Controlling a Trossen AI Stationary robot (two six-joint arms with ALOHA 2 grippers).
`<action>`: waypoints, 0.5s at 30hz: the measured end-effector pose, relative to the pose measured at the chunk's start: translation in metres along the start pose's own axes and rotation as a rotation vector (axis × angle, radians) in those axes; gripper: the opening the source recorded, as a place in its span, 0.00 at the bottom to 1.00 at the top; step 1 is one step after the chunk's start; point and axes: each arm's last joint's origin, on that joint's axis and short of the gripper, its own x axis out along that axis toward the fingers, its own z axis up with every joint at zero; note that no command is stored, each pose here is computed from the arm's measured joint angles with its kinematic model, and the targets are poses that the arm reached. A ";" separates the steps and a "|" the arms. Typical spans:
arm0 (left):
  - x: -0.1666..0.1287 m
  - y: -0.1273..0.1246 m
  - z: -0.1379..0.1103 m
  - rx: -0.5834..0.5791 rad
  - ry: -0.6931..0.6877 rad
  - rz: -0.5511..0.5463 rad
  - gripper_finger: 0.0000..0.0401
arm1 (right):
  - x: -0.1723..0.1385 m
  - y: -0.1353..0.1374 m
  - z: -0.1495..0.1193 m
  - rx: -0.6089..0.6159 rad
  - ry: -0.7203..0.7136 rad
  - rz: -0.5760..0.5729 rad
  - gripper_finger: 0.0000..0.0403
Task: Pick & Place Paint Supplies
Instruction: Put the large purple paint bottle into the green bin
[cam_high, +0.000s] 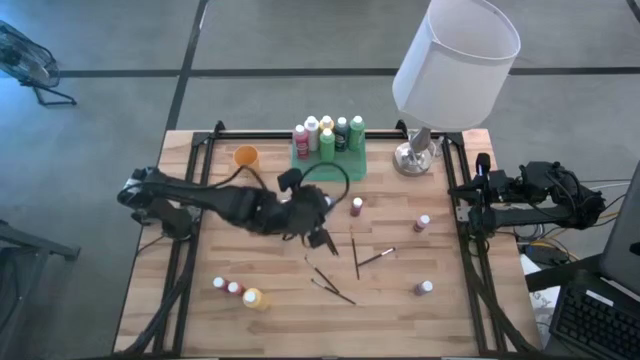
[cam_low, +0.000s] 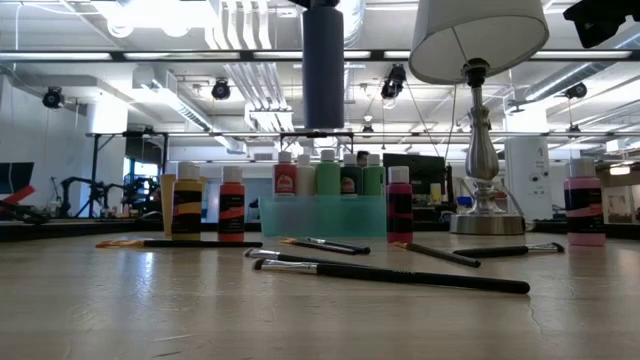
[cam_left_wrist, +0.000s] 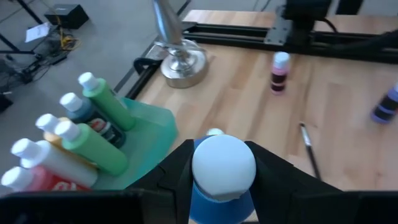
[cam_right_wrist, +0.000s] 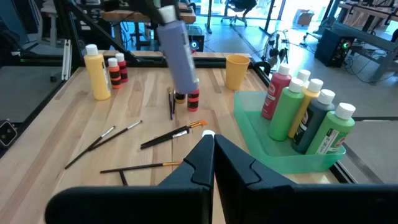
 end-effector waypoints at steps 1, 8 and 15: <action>0.003 0.004 0.002 -0.004 0.002 0.002 0.32 | 0.000 0.000 0.000 0.000 0.000 0.000 0.02; 0.023 0.038 0.011 -0.064 0.029 0.015 0.32 | 0.000 0.000 0.000 0.000 0.000 0.000 0.02; 0.041 0.070 0.015 -0.116 0.054 0.019 0.32 | 0.000 0.000 0.000 0.000 0.000 0.000 0.02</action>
